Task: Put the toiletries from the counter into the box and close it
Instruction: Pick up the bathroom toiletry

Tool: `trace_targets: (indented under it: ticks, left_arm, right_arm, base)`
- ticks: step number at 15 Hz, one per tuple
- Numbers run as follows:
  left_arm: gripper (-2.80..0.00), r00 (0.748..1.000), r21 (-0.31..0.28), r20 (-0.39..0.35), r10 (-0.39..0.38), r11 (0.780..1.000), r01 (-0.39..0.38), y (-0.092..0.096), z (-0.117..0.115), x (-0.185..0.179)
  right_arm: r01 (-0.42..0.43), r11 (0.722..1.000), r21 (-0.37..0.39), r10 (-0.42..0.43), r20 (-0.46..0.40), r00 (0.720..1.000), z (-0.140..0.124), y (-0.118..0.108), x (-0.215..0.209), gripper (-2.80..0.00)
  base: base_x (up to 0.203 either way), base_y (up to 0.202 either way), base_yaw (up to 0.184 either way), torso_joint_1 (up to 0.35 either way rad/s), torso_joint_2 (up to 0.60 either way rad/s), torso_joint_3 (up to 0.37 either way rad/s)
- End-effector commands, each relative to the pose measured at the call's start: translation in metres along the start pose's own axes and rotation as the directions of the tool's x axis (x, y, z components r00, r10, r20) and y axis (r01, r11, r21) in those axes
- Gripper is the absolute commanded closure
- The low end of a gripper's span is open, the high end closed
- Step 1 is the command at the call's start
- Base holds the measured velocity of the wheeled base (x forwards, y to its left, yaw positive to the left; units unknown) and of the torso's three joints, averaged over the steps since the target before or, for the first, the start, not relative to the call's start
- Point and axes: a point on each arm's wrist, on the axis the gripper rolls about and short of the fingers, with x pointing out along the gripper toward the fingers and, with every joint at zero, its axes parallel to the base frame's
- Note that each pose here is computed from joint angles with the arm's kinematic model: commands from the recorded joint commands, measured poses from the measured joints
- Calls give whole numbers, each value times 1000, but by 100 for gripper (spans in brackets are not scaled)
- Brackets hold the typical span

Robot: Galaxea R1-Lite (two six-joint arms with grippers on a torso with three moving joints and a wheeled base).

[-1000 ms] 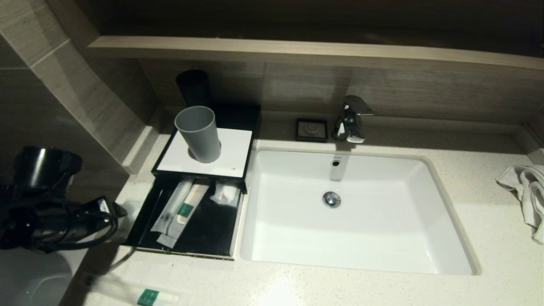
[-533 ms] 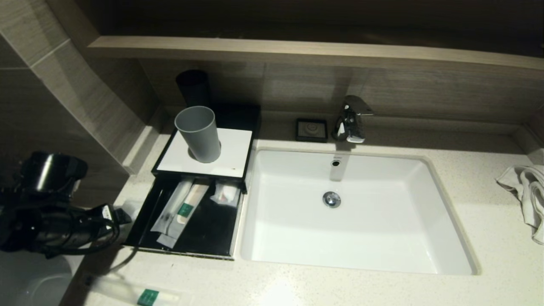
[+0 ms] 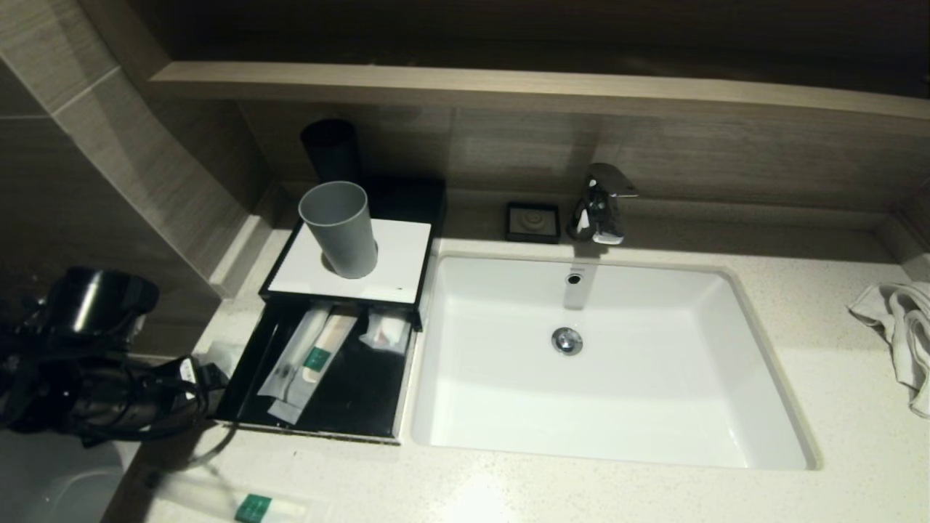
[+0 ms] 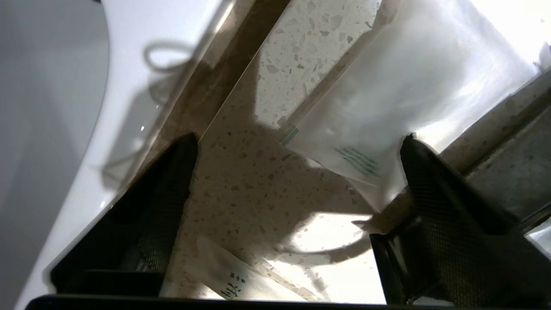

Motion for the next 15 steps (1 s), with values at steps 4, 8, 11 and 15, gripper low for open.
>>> trace_targets:
  ticks: [4, 8, 11, 15]
  left_arm:
    - [0, 1000, -5, -4, 5, 1000, -5, 0, 0, 2]
    - [0, 1000, -5, -1, 4, 1000, -4, 0, 0, 2]
    - [0, 1000, -6, 3, 2, 1000, -2, 0, 0, 1]
    - [0, 1000, -8, 21, -8, 1000, 8, 0, 2, -3]
  right_arm:
    - [0, 1000, 1, 0, 0, 1000, 0, 0, 0, 0]
    - [0, 1000, 1, 0, 0, 1000, 0, 0, 0, 0]
    - [0, 1000, 0, 0, 0, 1000, 0, 0, 0, 0]
    - [0, 1000, 1, 0, 0, 1000, 0, 0, 0, 0]
  base:
    - [0, 0, 0, 0, 0, 0]
    - [0, 0, 0, 0, 0, 0]
    - [0, 0, 0, 0, 0, 0]
    - [0, 0, 0, 0, 0, 0]
